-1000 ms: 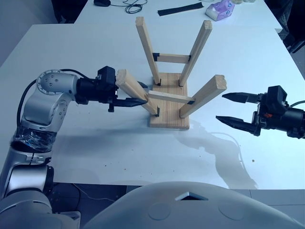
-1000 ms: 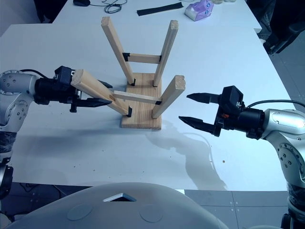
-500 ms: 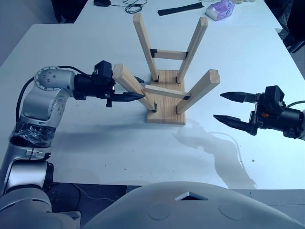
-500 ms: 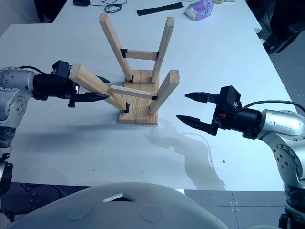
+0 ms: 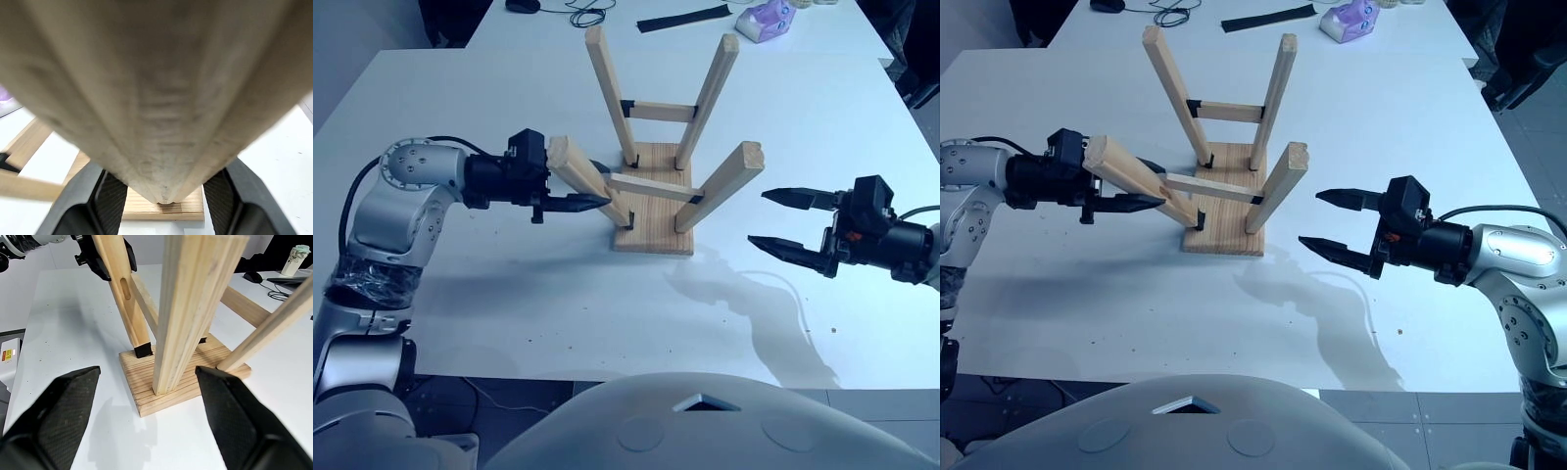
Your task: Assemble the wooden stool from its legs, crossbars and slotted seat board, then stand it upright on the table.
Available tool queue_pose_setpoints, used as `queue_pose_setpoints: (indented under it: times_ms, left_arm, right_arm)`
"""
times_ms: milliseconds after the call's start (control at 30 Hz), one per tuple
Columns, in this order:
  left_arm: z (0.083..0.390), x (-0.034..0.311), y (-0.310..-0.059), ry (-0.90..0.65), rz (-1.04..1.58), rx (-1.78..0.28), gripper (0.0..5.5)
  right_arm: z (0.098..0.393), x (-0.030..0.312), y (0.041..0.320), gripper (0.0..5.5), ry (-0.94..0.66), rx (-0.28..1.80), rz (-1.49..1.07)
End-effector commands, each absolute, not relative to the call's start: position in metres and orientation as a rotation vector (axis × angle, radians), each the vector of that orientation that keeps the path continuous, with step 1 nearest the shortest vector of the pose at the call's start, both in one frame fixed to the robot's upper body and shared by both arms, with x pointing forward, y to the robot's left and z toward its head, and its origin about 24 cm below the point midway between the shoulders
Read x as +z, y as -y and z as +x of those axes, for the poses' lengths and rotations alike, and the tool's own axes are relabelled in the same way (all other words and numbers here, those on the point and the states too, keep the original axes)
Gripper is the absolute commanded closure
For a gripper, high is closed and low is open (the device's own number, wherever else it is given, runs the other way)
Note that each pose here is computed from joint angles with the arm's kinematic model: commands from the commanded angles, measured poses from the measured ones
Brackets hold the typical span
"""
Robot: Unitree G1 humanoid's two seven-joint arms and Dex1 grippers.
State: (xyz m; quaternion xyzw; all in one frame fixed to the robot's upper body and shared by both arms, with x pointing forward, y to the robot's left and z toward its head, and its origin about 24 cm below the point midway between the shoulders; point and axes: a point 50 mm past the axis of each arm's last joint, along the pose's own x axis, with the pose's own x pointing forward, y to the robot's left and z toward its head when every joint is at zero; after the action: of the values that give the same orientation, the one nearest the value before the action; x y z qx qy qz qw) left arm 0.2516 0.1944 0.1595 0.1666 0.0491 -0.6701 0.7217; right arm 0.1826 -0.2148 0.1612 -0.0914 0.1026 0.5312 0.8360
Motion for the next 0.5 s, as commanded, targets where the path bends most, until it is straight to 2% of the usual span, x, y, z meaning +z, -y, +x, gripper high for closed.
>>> queue_pose_setpoints:
  times_ms: [33, 500]
  left_arm:
    - [0.2320, 0.1148, -0.2036, -0.446, 0.295, -1.485, 3.47]
    - [0.2371, 0.1122, -0.2076, -0.447, 0.337, -1.441, 3.47]
  right_arm:
    - [0.1816, 0.1658, 0.2165, 1.92, -0.213, 1.124, -0.217]
    - [0.1803, 0.1661, 0.2138, 1.92, -0.200, 1.122, -0.213]
